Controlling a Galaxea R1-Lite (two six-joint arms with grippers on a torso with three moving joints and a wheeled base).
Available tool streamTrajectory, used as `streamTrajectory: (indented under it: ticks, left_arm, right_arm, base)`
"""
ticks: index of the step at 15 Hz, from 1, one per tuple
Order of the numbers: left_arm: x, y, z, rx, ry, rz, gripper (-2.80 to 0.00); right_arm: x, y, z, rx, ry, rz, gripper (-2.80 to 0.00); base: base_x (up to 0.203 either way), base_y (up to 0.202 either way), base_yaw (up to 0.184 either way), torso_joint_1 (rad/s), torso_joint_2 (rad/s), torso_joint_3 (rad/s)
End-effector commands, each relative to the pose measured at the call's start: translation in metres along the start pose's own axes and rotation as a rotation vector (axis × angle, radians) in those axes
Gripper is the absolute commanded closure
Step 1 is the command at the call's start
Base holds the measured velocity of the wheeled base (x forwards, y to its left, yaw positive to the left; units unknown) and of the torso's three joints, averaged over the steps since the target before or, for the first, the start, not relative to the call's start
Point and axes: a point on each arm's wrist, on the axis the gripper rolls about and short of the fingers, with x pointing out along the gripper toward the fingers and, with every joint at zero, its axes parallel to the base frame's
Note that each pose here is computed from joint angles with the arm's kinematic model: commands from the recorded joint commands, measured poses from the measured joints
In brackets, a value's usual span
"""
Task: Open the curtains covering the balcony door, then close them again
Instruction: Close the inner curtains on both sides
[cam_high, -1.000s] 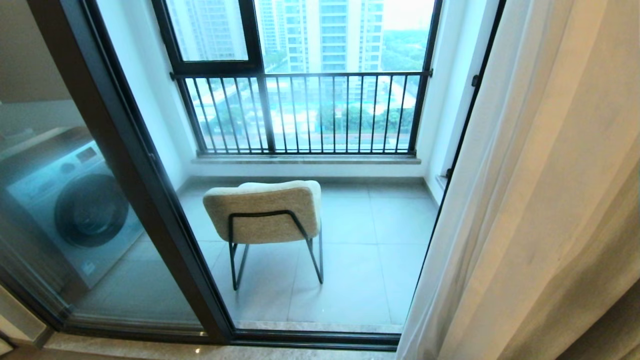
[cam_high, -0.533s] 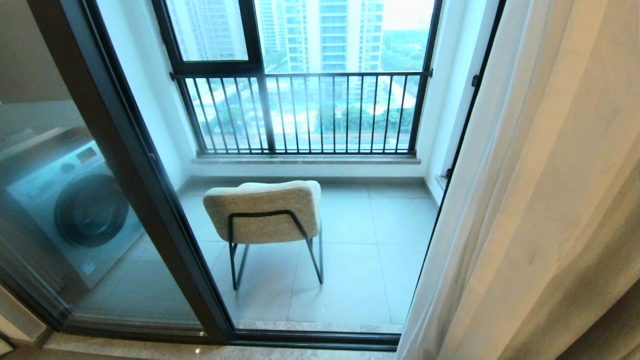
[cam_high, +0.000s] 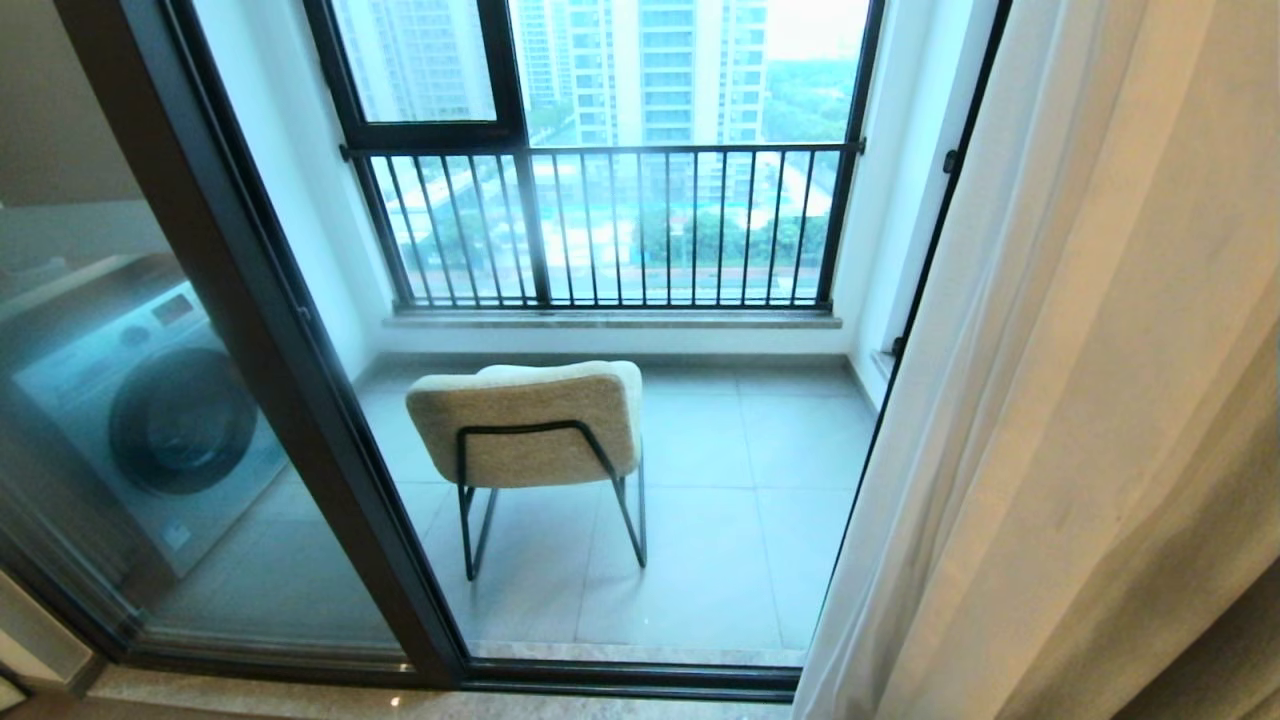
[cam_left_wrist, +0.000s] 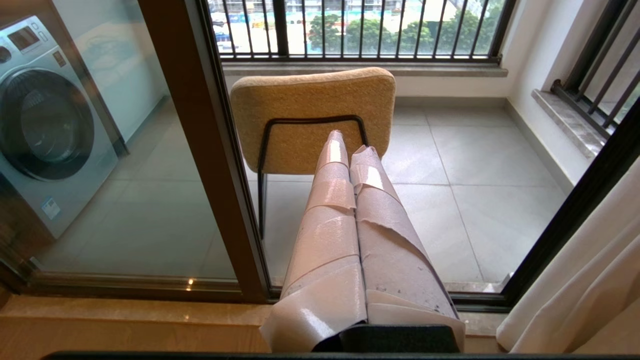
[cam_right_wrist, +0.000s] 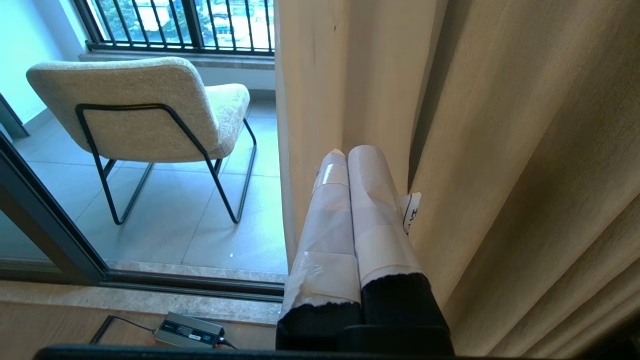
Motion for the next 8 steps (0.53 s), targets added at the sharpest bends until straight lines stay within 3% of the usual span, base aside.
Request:
streamTrajectory:
  ticks: [1, 8]
  left_arm:
    - [0.0000, 0.0000, -0.0001, 0.000, 0.000, 0.000, 0.00]
    - [0.0000, 0.0000, -0.0001, 0.000, 0.000, 0.000, 0.00]
  right_arm:
    - [0.0000, 0.0000, -0.0002, -0.005, 0.001, 0.001, 0.00]
    - [0.0000, 0.0000, -0.0001, 0.007, 0.001, 0.002, 0.00]
  base:
    - [0.000, 0.000, 0.000, 0.000, 0.00, 0.000]
    - [0.000, 0.000, 0.000, 0.000, 0.00, 0.000]
